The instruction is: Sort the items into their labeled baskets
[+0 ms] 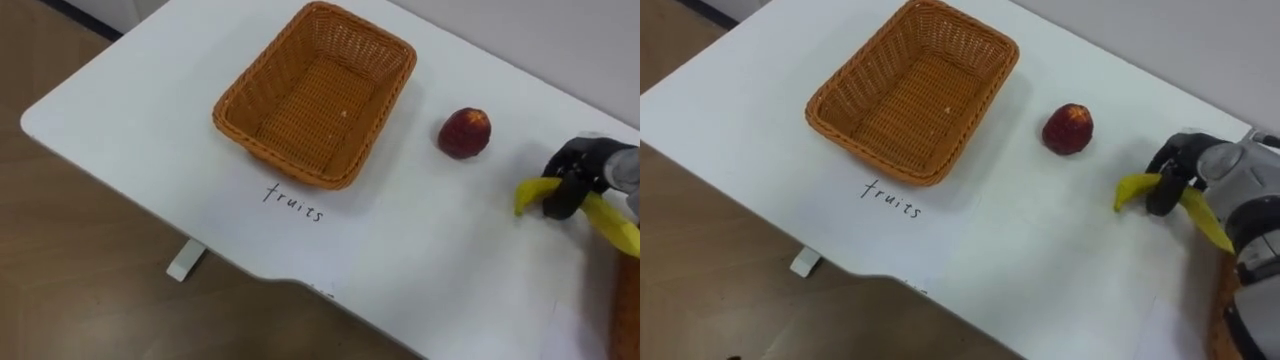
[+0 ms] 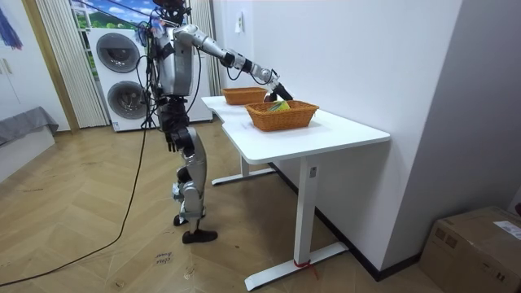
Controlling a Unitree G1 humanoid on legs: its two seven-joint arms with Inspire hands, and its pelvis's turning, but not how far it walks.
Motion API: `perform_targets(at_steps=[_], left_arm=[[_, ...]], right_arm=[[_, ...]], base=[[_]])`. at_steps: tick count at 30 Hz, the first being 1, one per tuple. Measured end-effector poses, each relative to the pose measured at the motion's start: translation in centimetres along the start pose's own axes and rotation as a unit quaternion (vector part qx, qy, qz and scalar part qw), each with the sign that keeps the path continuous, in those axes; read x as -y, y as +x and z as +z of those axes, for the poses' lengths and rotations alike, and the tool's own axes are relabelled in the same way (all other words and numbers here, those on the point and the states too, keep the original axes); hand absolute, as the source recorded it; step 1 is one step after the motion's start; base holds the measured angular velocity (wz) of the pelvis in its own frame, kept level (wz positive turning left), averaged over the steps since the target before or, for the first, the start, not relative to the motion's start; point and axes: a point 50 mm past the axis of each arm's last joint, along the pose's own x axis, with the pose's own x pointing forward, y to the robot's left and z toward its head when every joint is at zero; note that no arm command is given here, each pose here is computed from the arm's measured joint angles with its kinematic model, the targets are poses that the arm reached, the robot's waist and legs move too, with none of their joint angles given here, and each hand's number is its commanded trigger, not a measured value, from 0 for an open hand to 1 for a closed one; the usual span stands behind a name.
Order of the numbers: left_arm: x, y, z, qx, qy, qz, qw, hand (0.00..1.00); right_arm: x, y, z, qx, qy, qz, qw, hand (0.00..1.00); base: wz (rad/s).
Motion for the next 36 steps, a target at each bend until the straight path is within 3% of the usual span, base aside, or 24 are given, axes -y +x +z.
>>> perform_targets(at_steps=[9,20,36], left_arm=[[-0.3,-0.1,-0.6,0.001,-0.013,0.012,1.0,0.0],[-1.0,-0.4,-3.3,-0.028,-0.053,0.043,0.997,0.0],[-0.4,-1.8,-7.6,-0.072,-0.062,0.063,0.993,0.0]], right_arm=[[-1.4,-0.2,2.4,0.063,-0.018,0.008,0.998,1.0],[0.1,-3.0,8.4,0.206,-0.045,-0.039,0.977,1.0],[3.2,-11.5,14.9,0.416,-0.065,-0.146,0.896,1.0]], base=[[-0.03],[-0.01],[0.0]])
